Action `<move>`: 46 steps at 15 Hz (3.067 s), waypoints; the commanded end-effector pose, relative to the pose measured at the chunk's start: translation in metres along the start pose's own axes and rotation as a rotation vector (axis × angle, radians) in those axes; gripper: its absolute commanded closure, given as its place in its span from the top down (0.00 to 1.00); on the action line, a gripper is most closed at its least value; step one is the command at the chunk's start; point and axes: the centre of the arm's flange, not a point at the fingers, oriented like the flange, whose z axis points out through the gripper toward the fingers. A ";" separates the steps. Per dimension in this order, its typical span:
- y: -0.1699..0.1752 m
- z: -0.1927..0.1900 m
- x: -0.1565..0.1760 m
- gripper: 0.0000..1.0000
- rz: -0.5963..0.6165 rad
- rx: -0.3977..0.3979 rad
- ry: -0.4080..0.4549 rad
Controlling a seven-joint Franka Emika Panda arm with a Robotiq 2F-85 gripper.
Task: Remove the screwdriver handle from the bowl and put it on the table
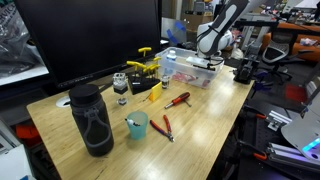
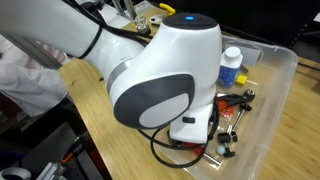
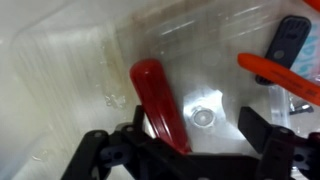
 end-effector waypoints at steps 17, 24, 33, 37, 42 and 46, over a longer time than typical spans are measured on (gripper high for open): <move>-0.008 0.005 0.005 0.07 0.060 -0.025 -0.051; -0.008 0.002 0.009 0.07 0.074 -0.018 -0.055; -0.003 -0.043 0.009 0.07 0.041 0.029 -0.010; -0.005 -0.069 0.008 0.07 0.035 0.143 0.010; -0.007 -0.118 0.003 0.07 0.071 0.399 0.005; -0.002 -0.155 -0.008 0.07 0.090 0.562 0.027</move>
